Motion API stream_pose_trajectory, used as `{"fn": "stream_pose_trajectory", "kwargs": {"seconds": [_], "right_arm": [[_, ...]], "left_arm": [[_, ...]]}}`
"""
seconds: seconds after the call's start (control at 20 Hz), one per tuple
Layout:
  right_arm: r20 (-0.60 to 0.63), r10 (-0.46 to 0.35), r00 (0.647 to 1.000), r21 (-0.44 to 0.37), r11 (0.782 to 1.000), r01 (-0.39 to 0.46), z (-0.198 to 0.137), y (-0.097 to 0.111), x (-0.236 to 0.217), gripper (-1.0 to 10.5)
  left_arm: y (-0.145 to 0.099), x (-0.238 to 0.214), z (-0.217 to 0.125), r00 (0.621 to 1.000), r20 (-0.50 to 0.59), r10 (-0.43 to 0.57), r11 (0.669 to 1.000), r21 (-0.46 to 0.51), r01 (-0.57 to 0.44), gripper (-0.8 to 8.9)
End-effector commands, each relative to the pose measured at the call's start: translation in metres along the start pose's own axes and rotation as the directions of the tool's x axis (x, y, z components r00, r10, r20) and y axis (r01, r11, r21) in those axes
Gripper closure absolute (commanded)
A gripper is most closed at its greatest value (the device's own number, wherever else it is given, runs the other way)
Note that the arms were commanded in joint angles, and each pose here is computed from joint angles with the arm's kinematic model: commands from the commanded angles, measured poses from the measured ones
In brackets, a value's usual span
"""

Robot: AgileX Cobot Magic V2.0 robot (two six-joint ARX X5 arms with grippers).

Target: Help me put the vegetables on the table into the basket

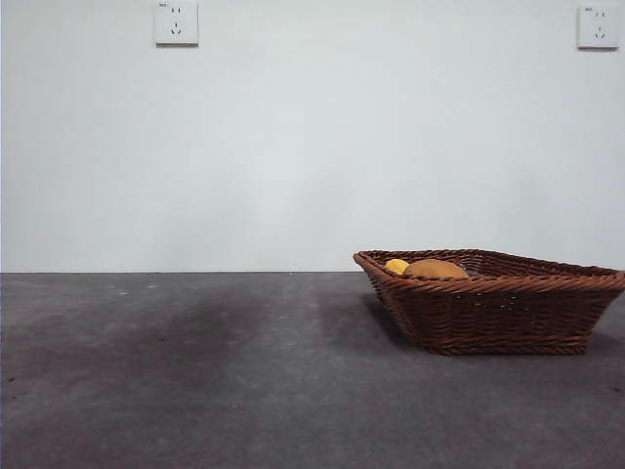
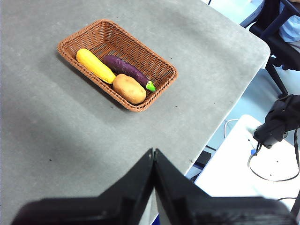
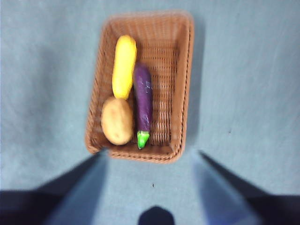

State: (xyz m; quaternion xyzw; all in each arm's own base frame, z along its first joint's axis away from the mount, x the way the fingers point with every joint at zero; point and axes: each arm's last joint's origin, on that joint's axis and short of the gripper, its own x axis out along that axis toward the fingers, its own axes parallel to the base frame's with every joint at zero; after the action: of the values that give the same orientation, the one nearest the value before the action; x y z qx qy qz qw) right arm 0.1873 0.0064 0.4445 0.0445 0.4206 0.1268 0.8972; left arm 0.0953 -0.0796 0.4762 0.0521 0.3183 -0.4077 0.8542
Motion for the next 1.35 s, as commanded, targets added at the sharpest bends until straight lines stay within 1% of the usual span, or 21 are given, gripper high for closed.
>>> {"fn": "stream_pose_trajectory", "kwargs": {"seconds": [0.05, 0.3, 0.4, 0.5, 0.75, 1.0, 1.1, 1.15, 1.25, 1.35], "right_arm": [[0.05, 0.0, 0.999, -0.034, 0.999, 0.002, -0.016, 0.008, -0.024, 9.6], [0.201, 0.0, 0.98, -0.038, 0.999, 0.008, -0.048, 0.022, -0.072, 9.6], [0.239, 0.001, 0.971, -0.035, 0.999, 0.008, -0.057, 0.025, -0.084, 9.5], [0.249, 0.001, 0.968, -0.038, 0.999, 0.009, -0.06, 0.026, -0.087, 9.5], [0.22, -0.046, 0.974, -0.022, 0.998, 0.052, -0.052, 0.022, -0.078, 9.5], [0.121, -0.047, 0.992, 0.001, 0.999, 0.047, -0.03, 0.013, -0.047, 9.5], [0.071, -0.047, 0.996, 0.012, 0.999, 0.046, -0.02, 0.008, -0.031, 9.5], [0.045, -0.046, 0.998, 0.018, 0.999, 0.046, -0.015, 0.006, -0.023, 9.5], [-0.007, -0.045, 0.999, 0.03, 0.999, 0.045, -0.006, 0.001, -0.006, 9.5], [-0.055, -0.043, 0.998, 0.041, 0.998, 0.045, 0.002, -0.004, 0.011, 9.5]], "left_arm": [[0.0, -0.001, -0.001, 1.0, 0.005, -0.001, 1.0, 0.017, 0.001, 8.21], [0.0, -0.001, -0.001, 1.0, 0.004, -0.001, 1.0, 0.012, 0.001, 8.16], [0.0, -0.001, -0.001, 1.0, 0.004, -0.001, 1.0, 0.012, 0.001, 8.16], [0.0, 0.001, 0.0, 1.0, -0.002, -0.001, 1.0, 0.011, 0.001, 8.16], [0.005, 0.019, 0.006, 0.999, -0.051, 0.0, 1.0, -0.002, 0.0, 8.16], [0.014, 0.053, 0.017, 0.99, -0.141, 0.0, 1.0, -0.027, -0.004, 8.16], [0.024, 0.059, 0.019, 0.987, -0.156, 0.031, 0.997, -0.059, -0.04, 8.16], [0.028, 0.059, 0.019, 0.987, -0.153, 0.046, 0.999, -0.021, -0.05, 8.16], [0.033, 0.055, 0.02, 0.991, -0.117, 0.063, 0.994, 0.097, -0.052, 8.16], [0.041, 0.048, 0.016, 0.994, -0.019, 0.112, 0.974, 0.2, -0.106, 8.16]]}}
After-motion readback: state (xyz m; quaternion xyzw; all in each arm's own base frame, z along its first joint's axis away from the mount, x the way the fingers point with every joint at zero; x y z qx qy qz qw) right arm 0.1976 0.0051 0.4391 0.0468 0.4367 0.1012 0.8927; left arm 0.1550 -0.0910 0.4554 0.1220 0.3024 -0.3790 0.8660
